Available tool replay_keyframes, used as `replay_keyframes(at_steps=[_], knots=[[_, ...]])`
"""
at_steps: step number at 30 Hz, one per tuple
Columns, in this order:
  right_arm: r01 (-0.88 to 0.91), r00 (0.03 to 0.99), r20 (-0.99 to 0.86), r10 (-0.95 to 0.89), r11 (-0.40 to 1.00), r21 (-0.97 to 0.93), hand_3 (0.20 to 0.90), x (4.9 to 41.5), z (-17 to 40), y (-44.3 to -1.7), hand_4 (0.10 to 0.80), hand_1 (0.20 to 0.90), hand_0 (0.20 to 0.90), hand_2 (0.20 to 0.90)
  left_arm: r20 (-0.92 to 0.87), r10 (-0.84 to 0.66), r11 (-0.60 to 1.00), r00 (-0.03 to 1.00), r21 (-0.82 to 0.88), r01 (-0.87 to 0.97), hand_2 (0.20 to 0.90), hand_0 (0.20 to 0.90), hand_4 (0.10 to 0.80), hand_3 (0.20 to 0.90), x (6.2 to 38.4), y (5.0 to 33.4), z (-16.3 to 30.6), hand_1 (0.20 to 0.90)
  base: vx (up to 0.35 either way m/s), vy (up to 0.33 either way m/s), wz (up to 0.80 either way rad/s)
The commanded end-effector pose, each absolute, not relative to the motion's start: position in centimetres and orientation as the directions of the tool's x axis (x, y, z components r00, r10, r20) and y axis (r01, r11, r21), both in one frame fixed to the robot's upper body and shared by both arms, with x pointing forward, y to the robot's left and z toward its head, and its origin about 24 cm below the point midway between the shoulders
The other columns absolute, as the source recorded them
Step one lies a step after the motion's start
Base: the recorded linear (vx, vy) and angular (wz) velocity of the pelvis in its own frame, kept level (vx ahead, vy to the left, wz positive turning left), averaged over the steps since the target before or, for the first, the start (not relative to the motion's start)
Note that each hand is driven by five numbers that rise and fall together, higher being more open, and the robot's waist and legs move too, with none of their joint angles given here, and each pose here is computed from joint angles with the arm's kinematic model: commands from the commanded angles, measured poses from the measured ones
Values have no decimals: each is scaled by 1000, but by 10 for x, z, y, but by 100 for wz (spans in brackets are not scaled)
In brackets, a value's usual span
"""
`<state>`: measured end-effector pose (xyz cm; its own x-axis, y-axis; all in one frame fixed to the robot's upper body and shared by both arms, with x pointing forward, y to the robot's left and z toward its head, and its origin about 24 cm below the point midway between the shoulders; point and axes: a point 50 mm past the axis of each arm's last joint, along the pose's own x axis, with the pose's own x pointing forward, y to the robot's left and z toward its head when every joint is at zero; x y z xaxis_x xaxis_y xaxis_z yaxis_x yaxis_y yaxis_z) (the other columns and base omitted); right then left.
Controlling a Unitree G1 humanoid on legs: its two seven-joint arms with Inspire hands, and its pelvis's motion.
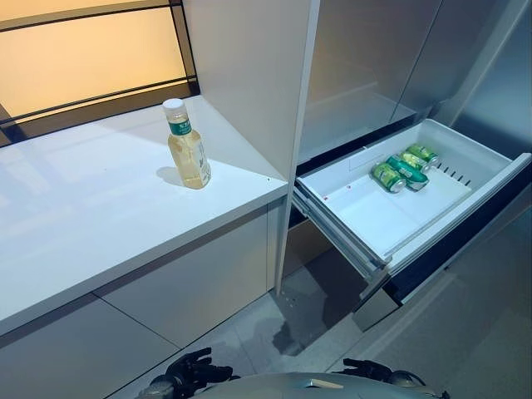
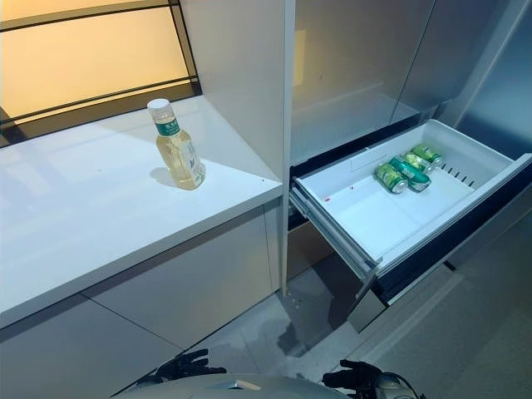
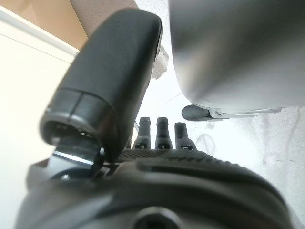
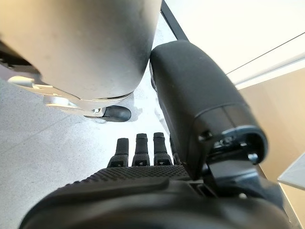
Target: Put drinks into fridge and close the fridge
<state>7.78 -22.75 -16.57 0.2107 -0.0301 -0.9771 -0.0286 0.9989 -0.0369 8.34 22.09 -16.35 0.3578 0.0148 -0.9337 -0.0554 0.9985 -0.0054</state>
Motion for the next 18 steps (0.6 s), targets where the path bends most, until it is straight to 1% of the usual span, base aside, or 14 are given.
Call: replay_keyframes(at_steps=[1, 7, 10, 12, 14, 15, 16, 17, 18], knots=[[-70, 145, -989, -36, 996, -46, 900, 68, -168, -227, 800, 900, 900, 900, -910, -20, 998, 413, -45, -50, 900, 900, 800, 900, 108, 212, -160, 900, 0, 0, 0], [-71, 150, -988, -33, 996, -44, 900, 68, -168, -228, 800, 900, 900, 900, -904, -20, 998, 426, -41, -38, 900, 900, 800, 900, 109, 212, -160, 900, 0, 0, 0], [-70, 151, -988, -34, 997, -45, 900, 68, -168, -228, 800, 900, 900, 900, -891, -31, 999, 453, -18, 33, 900, 900, 800, 900, 114, 212, -158, 900, 0, 0, 0], [-73, 152, -988, -34, 996, -45, 900, 69, -168, -228, 800, 900, 900, 900, -873, -48, 994, 485, 7, 110, 900, 900, 800, 900, 119, 209, -155, 900, 0, 0, 0], [-79, 153, -988, -33, 996, -46, 900, 69, -168, -228, 800, 900, 900, 900, -846, -77, 971, 528, 56, 231, 900, 900, 800, 900, 128, 206, -151, 900, 0, 0, 0], [-87, 152, -988, -35, 995, -48, 900, 70, -167, -229, 800, 900, 900, 900, -829, -106, 944, 549, 90, 319, 900, 900, 800, 900, 134, 202, -148, 900, 0, 0, 0], [-98, 155, -987, -37, 994, -52, 900, 71, -167, -230, 800, 900, 900, 900, -795, -165, 877, 584, 152, 455, 900, 900, 800, 900, 145, 195, -142, 900, 0, 0, 0], [-99, 155, -987, -37, 994, -53, 900, 71, -167, -230, 800, 900, 900, 900, -793, -171, 871, 584, 156, 466, 900, 900, 800, 900, 145, 194, -142, 900, 0, 0, 0], [-112, 158, -987, -37, 992, -56, 900, 74, -166, -231, 800, 900, 900, 900, -767, -215, 832, 605, 180, 525, 900, 900, 800, 900, 155, 188, -137, 900, -31, 20, -2]])
